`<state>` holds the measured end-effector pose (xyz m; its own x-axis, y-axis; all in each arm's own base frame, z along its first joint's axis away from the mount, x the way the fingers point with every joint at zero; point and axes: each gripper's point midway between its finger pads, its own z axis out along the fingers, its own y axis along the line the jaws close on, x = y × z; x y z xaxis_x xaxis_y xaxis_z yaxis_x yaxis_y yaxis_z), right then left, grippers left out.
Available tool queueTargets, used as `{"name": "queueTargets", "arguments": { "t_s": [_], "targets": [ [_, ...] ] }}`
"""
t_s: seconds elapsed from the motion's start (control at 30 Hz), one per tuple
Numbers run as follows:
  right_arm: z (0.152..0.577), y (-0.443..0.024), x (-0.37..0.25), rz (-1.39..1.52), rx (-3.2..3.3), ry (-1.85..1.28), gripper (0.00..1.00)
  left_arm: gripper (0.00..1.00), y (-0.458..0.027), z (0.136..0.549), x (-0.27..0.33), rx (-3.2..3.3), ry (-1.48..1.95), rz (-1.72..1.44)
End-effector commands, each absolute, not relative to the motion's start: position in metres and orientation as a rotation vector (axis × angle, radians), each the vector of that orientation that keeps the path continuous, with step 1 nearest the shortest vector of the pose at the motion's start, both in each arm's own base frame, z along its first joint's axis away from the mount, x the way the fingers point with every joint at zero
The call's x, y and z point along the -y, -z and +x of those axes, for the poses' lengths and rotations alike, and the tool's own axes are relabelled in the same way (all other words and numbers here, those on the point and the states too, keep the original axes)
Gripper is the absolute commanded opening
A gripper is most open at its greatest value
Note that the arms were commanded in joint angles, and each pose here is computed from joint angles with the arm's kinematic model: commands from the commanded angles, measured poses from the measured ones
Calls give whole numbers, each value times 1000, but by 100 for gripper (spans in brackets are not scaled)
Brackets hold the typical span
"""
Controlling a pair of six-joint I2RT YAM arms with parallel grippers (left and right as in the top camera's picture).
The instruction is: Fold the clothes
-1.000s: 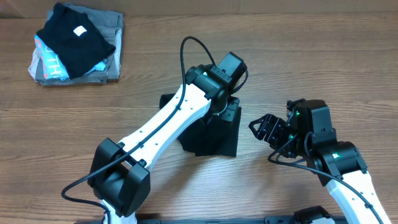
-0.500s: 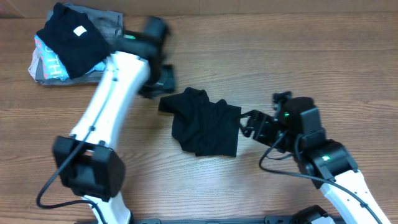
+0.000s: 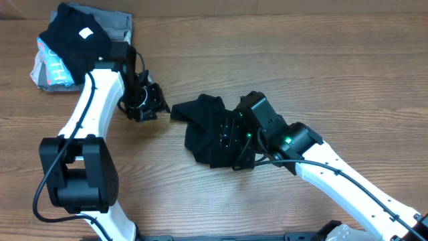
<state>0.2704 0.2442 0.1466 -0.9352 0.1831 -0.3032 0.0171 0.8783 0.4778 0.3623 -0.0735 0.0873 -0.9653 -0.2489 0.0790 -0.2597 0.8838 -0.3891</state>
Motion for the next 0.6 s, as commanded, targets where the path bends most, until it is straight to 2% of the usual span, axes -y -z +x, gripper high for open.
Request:
{"name": "queueTargets", "arguments": {
  "t_s": [0.0,0.4,0.57],
  "targets": [
    [277,-165,-248,185,-2657,-720,75,47,-85,360,96,2966,-850,359],
    [269,-161,-245,175,-2698,-705,75,41,-44,383,122,2853,-1089,361],
    [268,-160,-244,155,-2702,-695,75,44,-45,392,123,2891,-1112,341]
  ]
}}
